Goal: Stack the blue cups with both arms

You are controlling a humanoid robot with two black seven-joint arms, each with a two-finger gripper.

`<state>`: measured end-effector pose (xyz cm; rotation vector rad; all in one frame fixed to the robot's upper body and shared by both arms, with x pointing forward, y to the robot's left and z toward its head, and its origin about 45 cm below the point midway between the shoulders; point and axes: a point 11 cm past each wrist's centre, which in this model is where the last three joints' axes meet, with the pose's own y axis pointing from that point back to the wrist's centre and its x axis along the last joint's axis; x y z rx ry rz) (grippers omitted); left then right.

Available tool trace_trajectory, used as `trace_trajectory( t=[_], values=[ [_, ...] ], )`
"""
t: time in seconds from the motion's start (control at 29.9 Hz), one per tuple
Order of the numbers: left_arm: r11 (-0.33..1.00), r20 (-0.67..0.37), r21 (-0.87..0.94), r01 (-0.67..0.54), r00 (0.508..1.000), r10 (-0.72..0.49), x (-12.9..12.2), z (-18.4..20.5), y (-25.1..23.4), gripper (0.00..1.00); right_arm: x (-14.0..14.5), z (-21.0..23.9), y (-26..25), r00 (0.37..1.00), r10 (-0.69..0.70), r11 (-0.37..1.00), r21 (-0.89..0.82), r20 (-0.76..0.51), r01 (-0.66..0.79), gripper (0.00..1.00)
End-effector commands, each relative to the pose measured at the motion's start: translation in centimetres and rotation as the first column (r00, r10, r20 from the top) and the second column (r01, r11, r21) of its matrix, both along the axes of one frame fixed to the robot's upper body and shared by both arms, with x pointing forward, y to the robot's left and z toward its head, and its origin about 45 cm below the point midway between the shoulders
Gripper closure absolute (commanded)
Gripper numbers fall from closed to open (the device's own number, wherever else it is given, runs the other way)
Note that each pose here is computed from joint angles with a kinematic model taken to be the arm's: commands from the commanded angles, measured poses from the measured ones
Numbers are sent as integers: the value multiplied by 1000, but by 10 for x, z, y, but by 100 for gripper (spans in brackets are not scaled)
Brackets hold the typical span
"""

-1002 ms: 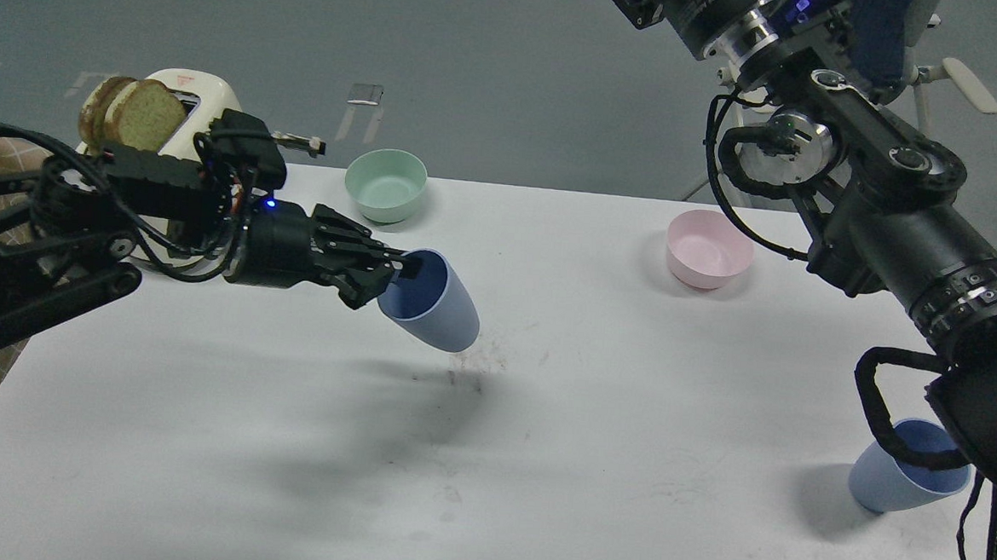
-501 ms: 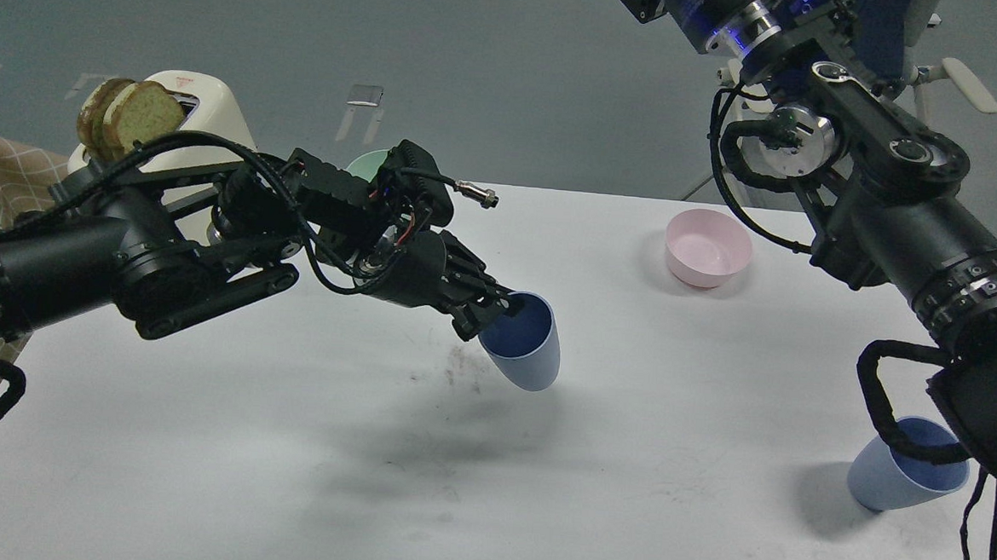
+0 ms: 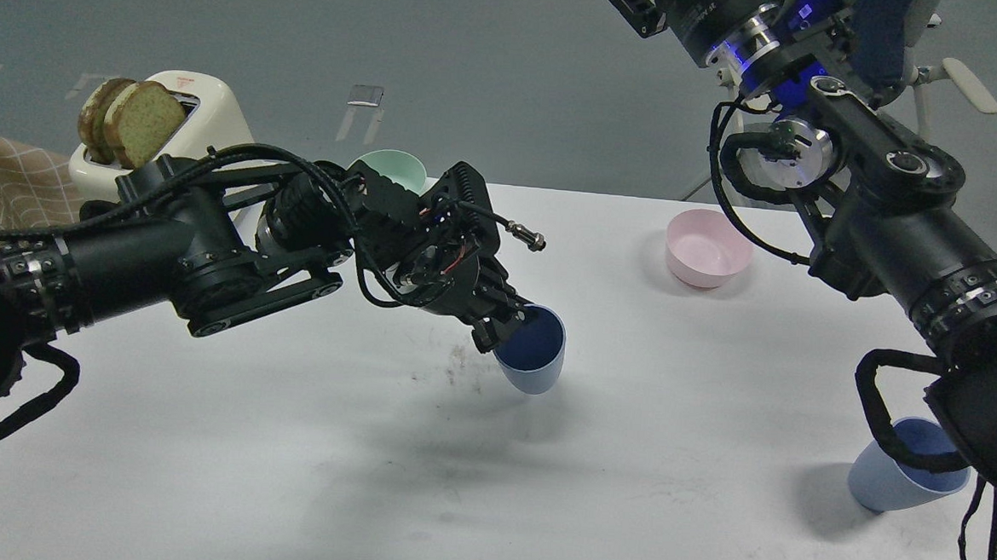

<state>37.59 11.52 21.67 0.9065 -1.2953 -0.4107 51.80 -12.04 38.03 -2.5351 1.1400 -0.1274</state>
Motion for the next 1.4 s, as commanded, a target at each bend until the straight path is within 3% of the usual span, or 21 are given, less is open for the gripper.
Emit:
trace_trajectory(
  t=[0.0, 0.2, 0.27, 0.4, 0.43, 0.5, 0.57, 0.63, 0.7, 0.84, 0.97, 1.04, 1.1, 1.17, 1.27, 1.37],
  values=[
    [1000, -8, 14, 5, 1000, -5, -3, -5, 1, 100, 0, -4, -1, 1000, -2, 1000, 0, -7, 2, 0],
    [1000, -19, 25, 10, 1000, -9, -5, -9, 2, 100, -1, -10, -2, 1000, -4, 1000, 1, -19, 4, 0],
    [1000, -23, 24, 8, 1000, -8, -6, -10, 2, 87, -1, -11, -3, 1000, -4, 1000, 1, -20, 5, 0],
    [1000, -27, 20, 6, 1000, -5, -6, -10, 2, 82, -1, -12, -3, 1000, -5, 1000, 1, -22, 5, 0],
    [1000, -26, 19, 4, 1000, -4, -5, -10, 2, 77, -1, -12, -3, 1000, -5, 1000, 1, -22, 5, 0],
    [1000, -41, -7, -5, 999, 5, -5, -6, 0, 47, -1, -12, -3, 1000, -4, 1000, 2, -23, 4, 0],
    [999, -57, -40, -26, 998, 24, -3, 2, -1, 24, -1, -12, -3, 1000, -3, 1000, 4, -22, 3, 0],
    [997, -63, -73, -41, 997, 36, 1, 14, -3, 20, -1, -12, -5, 1000, -5, 1000, 3, -22, 5, 0],
    [983, -59, -161, -92, 995, 83, 17, 52, 0, 13, 1, -9, -21, 1000, -24, 1000, -9, -12, 24, 0],
    [918, -115, -338, -207, 977, 178, 36, 106, 17, 8, 1, -2, -50, 999, -49, 998, -30, 12, 49, 0],
    [731, -254, -546, -408, 913, 320, 60, 157, 70, 4, -14, -5, -98, 998, -40, 979, -196, 46, 48, 0],
    [666, -308, -589, -458, 889, 339, 64, 165, 83, 4, -20, -6, -115, 998, -40, 965, -258, 50, 51, 0],
    [542, -429, -627, -560, 828, 360, 70, 161, 106, 4, -33, -12, -141, 999, -34, 934, -354, 40, 46, 0],
    [344, -586, -653, -674, 738, 335, 77, 156, 132, 4, -53, -14, -179, 999, -39, 886, -462, 29, 48, 0],
    [252, -647, -652, -715, 698, 306, 80, 154, 142, 4, -72, -18, -205, 999, -44, 836, -546, 16, 46, 0],
    [211, -684, -636, -742, 669, 289, 78, 144, 146, 4, -111, -21, -258, 998, -60, 677, -733, 23, 58, 0]
  ],
)
